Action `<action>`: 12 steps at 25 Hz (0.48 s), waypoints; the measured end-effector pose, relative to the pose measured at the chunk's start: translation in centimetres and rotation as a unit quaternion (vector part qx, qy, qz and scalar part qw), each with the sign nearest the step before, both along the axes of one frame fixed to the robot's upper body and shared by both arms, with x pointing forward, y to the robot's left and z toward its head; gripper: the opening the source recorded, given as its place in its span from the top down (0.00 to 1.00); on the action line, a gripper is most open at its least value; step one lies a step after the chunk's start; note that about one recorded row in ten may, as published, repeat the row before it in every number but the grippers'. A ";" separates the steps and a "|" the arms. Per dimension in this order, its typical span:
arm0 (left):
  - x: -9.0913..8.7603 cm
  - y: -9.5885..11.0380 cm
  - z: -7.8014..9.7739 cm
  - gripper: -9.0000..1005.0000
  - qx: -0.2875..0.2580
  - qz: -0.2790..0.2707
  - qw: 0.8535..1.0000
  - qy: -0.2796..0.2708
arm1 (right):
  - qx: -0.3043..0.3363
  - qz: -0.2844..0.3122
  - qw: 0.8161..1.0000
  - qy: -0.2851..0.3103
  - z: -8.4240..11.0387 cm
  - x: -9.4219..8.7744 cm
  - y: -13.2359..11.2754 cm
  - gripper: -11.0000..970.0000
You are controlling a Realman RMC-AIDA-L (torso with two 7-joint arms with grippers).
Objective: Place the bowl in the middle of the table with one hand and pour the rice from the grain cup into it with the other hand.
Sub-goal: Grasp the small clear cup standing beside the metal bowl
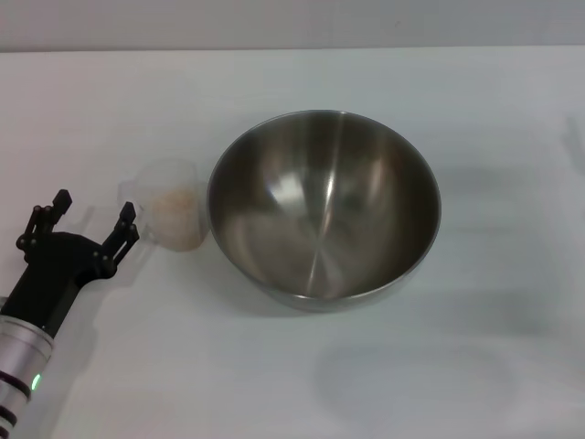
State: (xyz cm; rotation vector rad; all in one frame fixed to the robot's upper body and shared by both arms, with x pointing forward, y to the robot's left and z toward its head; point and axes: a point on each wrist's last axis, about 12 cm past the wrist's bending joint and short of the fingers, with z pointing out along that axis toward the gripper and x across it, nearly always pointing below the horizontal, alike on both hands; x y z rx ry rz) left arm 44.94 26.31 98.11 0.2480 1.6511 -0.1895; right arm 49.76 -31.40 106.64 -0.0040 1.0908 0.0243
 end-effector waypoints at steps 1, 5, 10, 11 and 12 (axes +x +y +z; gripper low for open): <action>0.1 0.0 0.0 0.21 0.001 0.000 1.000 0.001 | 0.000 0.000 1.000 0.000 0.0 0.0 0.0 0.15; 0.8 0.0 0.1 0.21 0.007 -0.002 1.000 0.003 | 0.000 0.000 1.000 0.000 0.0 0.0 0.0 0.15; 1.6 -0.1 0.2 0.22 0.009 -0.001 1.000 0.005 | 0.000 0.000 1.000 0.000 0.0 0.0 0.0 0.15; 1.7 -0.1 0.2 0.22 0.009 0.001 1.000 0.005 | 0.000 0.001 1.000 0.000 0.0 0.0 0.0 0.15; 1.8 -0.1 0.3 0.22 0.008 0.002 1.000 0.005 | 0.000 0.001 1.000 -0.001 0.0 0.1 0.1 0.15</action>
